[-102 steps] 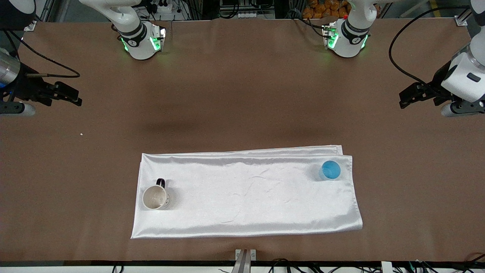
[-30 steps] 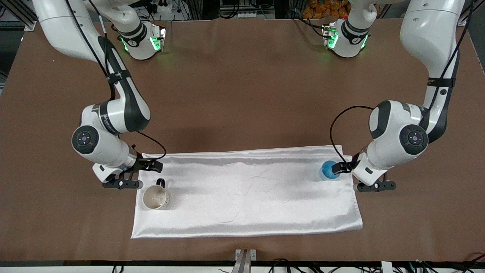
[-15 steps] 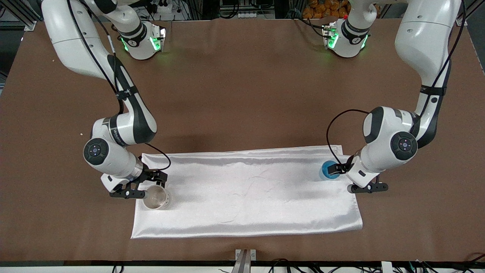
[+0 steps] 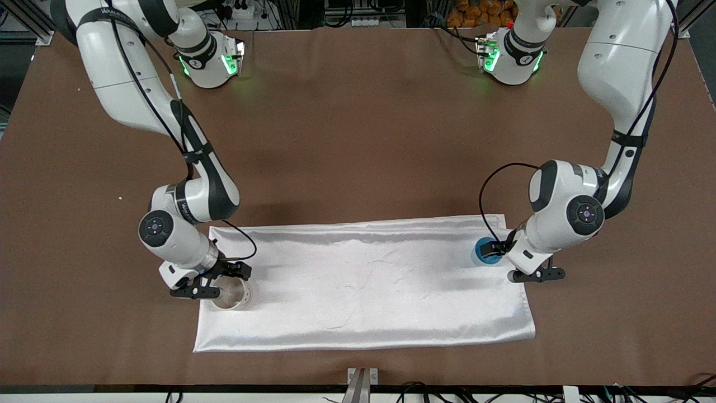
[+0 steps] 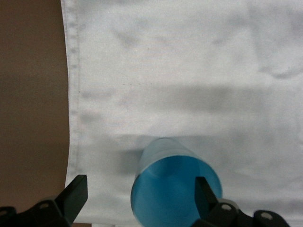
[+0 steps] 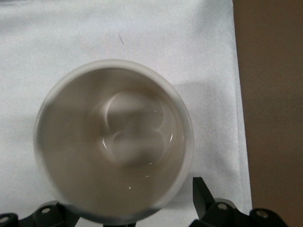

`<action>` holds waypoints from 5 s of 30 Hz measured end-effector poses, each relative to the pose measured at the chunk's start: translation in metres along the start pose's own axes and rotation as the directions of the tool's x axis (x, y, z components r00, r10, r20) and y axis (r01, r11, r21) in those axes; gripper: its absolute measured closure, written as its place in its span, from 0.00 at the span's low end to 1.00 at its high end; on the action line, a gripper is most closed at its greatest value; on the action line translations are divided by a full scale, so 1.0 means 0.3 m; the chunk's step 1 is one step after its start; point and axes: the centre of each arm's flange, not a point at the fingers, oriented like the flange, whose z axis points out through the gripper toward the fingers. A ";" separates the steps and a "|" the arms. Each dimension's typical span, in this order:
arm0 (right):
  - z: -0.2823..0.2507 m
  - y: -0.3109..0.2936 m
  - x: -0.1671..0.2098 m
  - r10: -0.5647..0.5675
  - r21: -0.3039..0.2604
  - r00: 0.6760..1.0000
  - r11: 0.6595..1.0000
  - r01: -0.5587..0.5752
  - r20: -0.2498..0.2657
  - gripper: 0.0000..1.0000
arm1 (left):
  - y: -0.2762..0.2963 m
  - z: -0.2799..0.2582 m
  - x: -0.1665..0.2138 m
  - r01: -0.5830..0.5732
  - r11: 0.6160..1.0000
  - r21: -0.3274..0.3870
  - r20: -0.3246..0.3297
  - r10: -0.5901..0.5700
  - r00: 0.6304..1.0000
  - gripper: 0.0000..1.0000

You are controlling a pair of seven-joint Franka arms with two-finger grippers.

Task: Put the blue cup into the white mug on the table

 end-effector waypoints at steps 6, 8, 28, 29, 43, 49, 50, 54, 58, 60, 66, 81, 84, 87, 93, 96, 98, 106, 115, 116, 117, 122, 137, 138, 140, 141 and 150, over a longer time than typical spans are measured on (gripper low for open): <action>0.007 -0.002 0.012 -0.013 0.002 1.000 1.000 0.013 -0.012 0.25 | -0.011 0.006 -0.002 0.004 1.000 0.001 0.002 -0.004 1.000 0.00; 0.003 -0.004 0.016 -0.014 0.002 1.000 1.000 0.014 -0.016 0.41 | -0.012 0.009 -0.002 0.005 1.000 0.001 0.000 -0.005 1.000 0.00; -0.029 -0.033 0.037 -0.032 0.008 0.999 0.999 0.032 -0.041 0.92 | -0.016 0.042 -0.007 0.006 1.000 0.001 0.009 -0.006 1.000 0.41; -0.034 -0.040 0.039 -0.033 0.011 0.999 0.999 0.033 -0.042 0.92 | -0.016 0.043 -0.007 0.006 1.000 0.001 0.009 -0.006 1.000 0.41; -0.181 -0.246 -0.047 0.072 0.031 0.989 0.997 -0.077 0.130 0.92 | -0.014 0.046 -0.008 0.006 1.000 0.001 0.010 -0.006 1.000 0.97; -0.203 -0.302 -0.153 0.054 0.017 0.984 0.998 -0.058 0.167 0.92 | -0.014 0.044 -0.006 0.006 1.000 0.001 0.009 -0.006 1.000 0.96; -0.206 -0.306 -0.173 0.050 0.016 0.984 0.998 -0.053 0.169 0.92 | -0.014 0.043 -0.006 0.006 1.000 0.001 0.008 -0.006 1.000 0.96; -0.226 -0.332 -0.278 0.022 0.016 0.987 1.000 -0.025 0.161 0.92 | -0.013 0.037 -0.001 0.006 1.000 0.000 0.004 -0.006 1.000 0.96; -0.249 -0.360 -0.411 -0.009 0.017 0.990 1.000 0.006 0.143 0.92 | -0.009 0.019 0.008 -0.002 1.000 0.008 0.004 0.002 1.000 0.96; -0.261 -0.370 -0.470 -0.018 0.017 0.991 1.000 0.016 0.136 0.92 | -0.006 0.004 0.014 -0.004 1.000 0.011 0.008 0.004 1.000 0.96; -0.291 -0.451 -0.606 0.023 0.012 0.992 1.000 -0.025 0.126 0.92 | 0.005 -0.041 0.028 -0.013 1.000 0.018 0.001 0.013 1.000 0.96; -0.333 -0.857 -0.918 0.123 0.052 0.986 0.990 -0.130 0.108 0.92 | 0.047 -0.121 0.033 -0.077 0.994 0.071 -0.038 0.080 0.996 0.96; -0.334 -0.891 -0.956 0.133 0.057 0.985 0.989 -0.140 0.108 0.92 | 0.048 -0.135 0.032 -0.078 0.994 0.075 -0.031 0.080 0.996 0.96; -0.335 -0.927 -0.998 0.147 0.068 0.984 0.986 -0.155 0.105 0.92 | 0.049 -0.165 0.034 -0.077 0.994 0.082 -0.016 0.078 0.997 0.96; -0.308 -0.987 -1.088 0.168 0.074 0.979 0.981 -0.177 0.111 0.92 | 0.058 -0.251 0.040 -0.076 0.993 0.091 -0.005 0.077 0.997 0.96; -0.279 -1.006 -1.126 0.176 0.077 0.978 0.980 -0.185 0.112 0.92 | 0.072 -0.283 0.037 -0.081 0.993 0.091 -0.011 0.082 0.997 0.96; -0.250 -1.015 -1.145 0.182 0.077 0.977 0.979 -0.191 0.111 0.92 | 0.090 -0.298 0.031 -0.088 0.992 0.091 -0.015 0.090 0.996 0.96; -0.147 -1.037 -1.205 0.196 0.051 0.973 0.978 -0.203 0.119 0.92 | 0.147 -0.338 0.012 -0.112 0.990 0.090 -0.028 0.115 0.993 0.96; -0.096 -1.074 -1.214 0.257 0.029 0.961 0.965 -0.261 0.102 0.79 | 0.190 -0.384 -0.004 -0.130 0.988 0.087 -0.047 0.135 0.990 0.96; -0.096 -1.074 -1.208 0.268 0.029 0.958 0.962 -0.272 0.100 0.77 | 0.195 -0.388 -0.005 -0.132 0.987 0.086 -0.048 0.137 0.989 0.96; -0.098 -1.074 -1.202 0.283 0.029 0.954 0.958 -0.287 0.099 0.72 | 0.203 -0.393 -0.009 -0.135 0.987 0.086 -0.050 0.139 0.989 0.96; -0.113 -1.082 -1.178 0.323 0.034 0.942 0.944 -0.327 0.093 0.48 | 0.261 -0.404 -0.034 -0.118 0.990 0.080 -0.050 0.122 0.991 0.96; -0.432 -1.036 -0.879 0.309 -0.123 0.946 0.947 -0.298 0.093 0.00 | 0.466 -0.389 -0.131 -0.054 0.997 0.061 -0.045 0.057 0.997 0.96; -0.451 -1.003 -0.829 0.296 -0.127 0.951 0.951 -0.283 0.094 0.00 | 0.479 -0.388 -0.138 -0.048 0.997 0.061 -0.045 0.051 0.998 0.96; -0.473 -0.925 -0.727 0.268 -0.128 0.959 0.958 -0.255 0.095 0.00 | 0.502 -0.386 -0.150 -0.039 0.997 0.060 -0.044 0.041 0.998 0.96; -0.479 -0.876 -0.672 0.253 -0.127 0.963 0.962 -0.240 0.096 0.00 | 0.514 -0.385 -0.157 -0.036 0.998 0.059 -0.044 0.038 0.998 0.96; -0.473 -0.264 -0.248 0.142 -0.122 0.984 0.984 -0.129 0.106 0.00 | 0.613 -0.376 -0.215 0.006 0.998 0.055 -0.043 -0.003 0.999 0.96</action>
